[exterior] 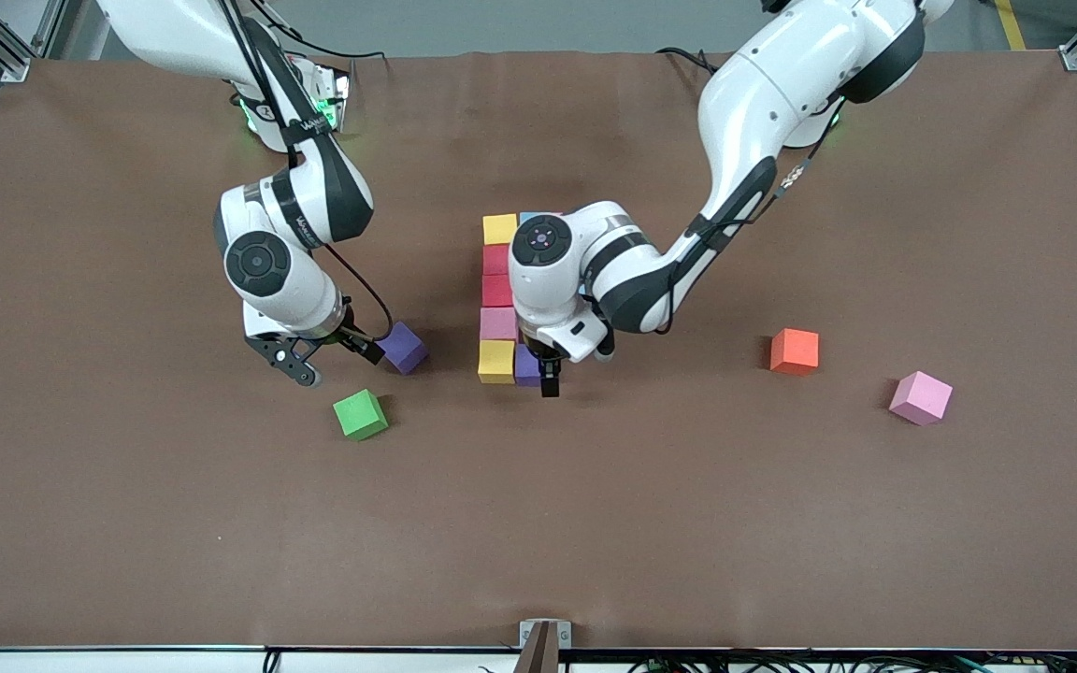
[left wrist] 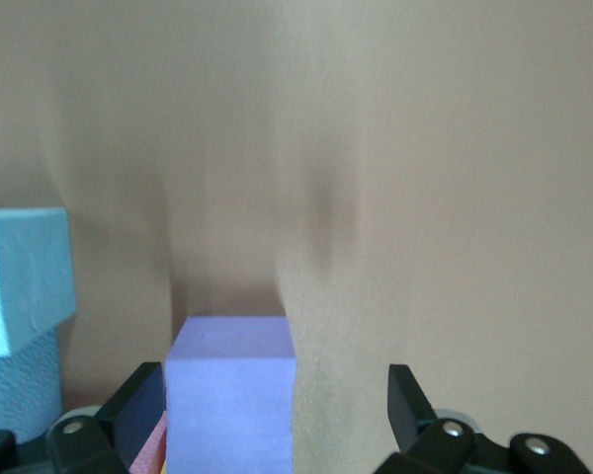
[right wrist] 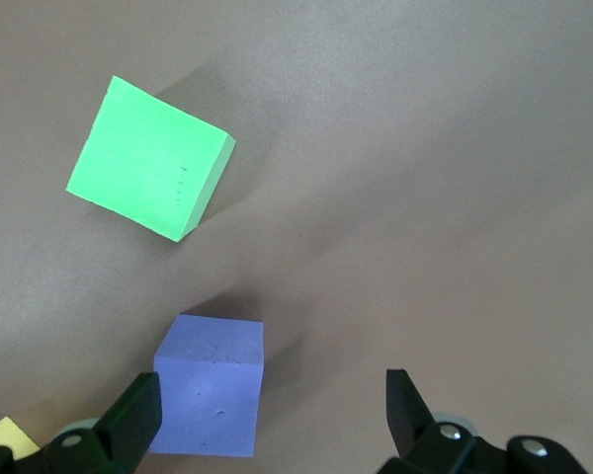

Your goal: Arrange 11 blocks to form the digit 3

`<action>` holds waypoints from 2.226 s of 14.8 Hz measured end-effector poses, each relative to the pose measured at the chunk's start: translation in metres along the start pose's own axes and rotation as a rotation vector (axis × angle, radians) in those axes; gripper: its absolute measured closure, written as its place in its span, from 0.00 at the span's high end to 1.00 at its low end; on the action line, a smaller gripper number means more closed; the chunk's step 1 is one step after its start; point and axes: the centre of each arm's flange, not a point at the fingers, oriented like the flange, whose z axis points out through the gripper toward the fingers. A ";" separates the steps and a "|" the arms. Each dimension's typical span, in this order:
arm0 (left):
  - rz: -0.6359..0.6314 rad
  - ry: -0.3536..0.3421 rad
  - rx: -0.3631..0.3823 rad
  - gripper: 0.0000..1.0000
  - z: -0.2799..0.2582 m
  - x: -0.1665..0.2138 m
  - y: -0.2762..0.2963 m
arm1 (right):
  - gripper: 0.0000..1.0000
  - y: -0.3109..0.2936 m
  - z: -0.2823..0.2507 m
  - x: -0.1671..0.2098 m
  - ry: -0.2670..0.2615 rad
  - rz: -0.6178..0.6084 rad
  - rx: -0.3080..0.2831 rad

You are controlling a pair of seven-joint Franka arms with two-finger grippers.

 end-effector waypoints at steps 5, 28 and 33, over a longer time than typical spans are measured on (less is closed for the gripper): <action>0.096 0.064 0.036 1.00 -0.035 0.097 0.027 | 1.00 -0.016 0.010 -0.018 0.030 0.028 0.038; 0.210 0.023 0.043 1.00 0.028 0.420 -0.036 | 0.59 -0.035 0.080 -0.048 0.074 0.079 0.088; 0.230 -0.005 0.038 1.00 0.043 0.425 -0.037 | 0.59 -0.071 0.025 -0.049 0.048 0.192 0.062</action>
